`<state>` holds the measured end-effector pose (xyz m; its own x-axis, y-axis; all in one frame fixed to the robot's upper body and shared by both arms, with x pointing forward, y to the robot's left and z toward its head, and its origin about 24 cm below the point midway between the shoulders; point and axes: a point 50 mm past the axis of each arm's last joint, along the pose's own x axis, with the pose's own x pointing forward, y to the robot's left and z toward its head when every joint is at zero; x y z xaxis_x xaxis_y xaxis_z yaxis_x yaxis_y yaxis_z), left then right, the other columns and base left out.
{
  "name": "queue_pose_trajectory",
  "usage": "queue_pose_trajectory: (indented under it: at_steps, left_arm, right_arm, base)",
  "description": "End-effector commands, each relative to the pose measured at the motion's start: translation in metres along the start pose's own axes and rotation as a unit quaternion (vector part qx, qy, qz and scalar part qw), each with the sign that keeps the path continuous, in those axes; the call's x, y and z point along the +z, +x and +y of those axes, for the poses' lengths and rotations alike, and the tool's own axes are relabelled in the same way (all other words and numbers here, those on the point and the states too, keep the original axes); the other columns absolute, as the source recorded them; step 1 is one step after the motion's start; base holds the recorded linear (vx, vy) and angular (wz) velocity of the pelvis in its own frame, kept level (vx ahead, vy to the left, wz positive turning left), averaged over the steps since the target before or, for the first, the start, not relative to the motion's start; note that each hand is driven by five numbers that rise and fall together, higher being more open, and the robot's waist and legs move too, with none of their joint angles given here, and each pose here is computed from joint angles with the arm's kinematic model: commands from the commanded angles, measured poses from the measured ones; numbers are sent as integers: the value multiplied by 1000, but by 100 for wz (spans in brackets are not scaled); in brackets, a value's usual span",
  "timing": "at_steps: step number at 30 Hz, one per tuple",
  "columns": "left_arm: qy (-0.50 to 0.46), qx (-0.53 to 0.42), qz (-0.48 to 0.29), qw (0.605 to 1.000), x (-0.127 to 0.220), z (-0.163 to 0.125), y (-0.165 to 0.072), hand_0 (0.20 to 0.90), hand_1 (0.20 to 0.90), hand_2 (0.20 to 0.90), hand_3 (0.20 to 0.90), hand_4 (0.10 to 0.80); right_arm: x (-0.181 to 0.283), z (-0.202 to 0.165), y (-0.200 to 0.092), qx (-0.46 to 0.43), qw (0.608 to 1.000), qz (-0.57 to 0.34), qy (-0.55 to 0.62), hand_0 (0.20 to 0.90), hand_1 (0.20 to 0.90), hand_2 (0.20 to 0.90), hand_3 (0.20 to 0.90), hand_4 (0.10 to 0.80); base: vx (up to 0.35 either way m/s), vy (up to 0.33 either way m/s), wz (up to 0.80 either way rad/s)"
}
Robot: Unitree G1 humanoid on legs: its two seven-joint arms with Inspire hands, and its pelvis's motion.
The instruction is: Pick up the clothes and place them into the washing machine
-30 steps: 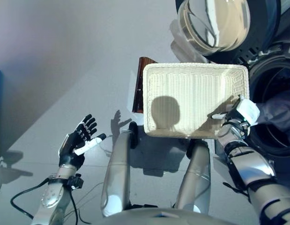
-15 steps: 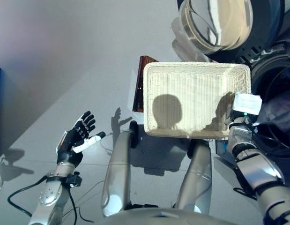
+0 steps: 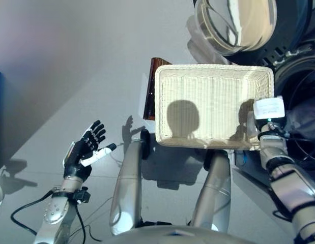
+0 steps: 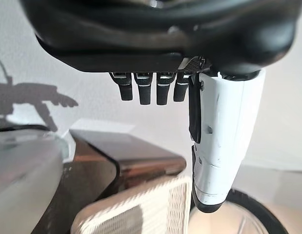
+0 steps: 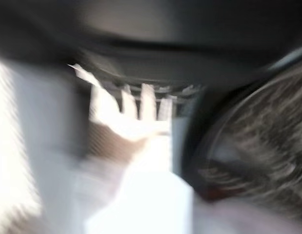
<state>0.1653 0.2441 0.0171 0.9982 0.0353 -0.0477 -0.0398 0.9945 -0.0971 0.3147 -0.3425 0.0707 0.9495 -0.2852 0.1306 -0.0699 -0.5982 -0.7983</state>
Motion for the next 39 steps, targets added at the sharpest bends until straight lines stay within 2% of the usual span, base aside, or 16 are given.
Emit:
queue_pose_trajectory:
  at_steps: [1,13,23,25,39]
  left_arm:
    - [23,34,-57,998,22,17,-8,900,900,900,900,800]
    - [21,44,-65,997,24,21,-10,900,900,900,900,800]
    - [28,40,-70,996,27,21,-9,900,900,900,900,800]
    - [29,41,-70,996,27,22,-9,900,900,900,900,800]
    - [31,28,-74,996,29,19,-6,900,900,900,900,800]
  right_arm:
    - [-41,-12,4,-44,997,49,-45,900,900,900,900,800]
    - [-30,-20,0,-78,996,47,7,900,900,900,900,800]
    - [-15,-11,3,-44,998,47,12,900,900,900,900,800]
    - [-13,-10,3,-40,998,48,14,200,200,200,200,300]
    - [-18,-3,8,-2,997,73,9,200,200,200,200,300]
  base:
    - [0,0,0]
    - [0,0,0]
    - [-1,2,1]
    - [0,0,0]
    - [0,0,0]
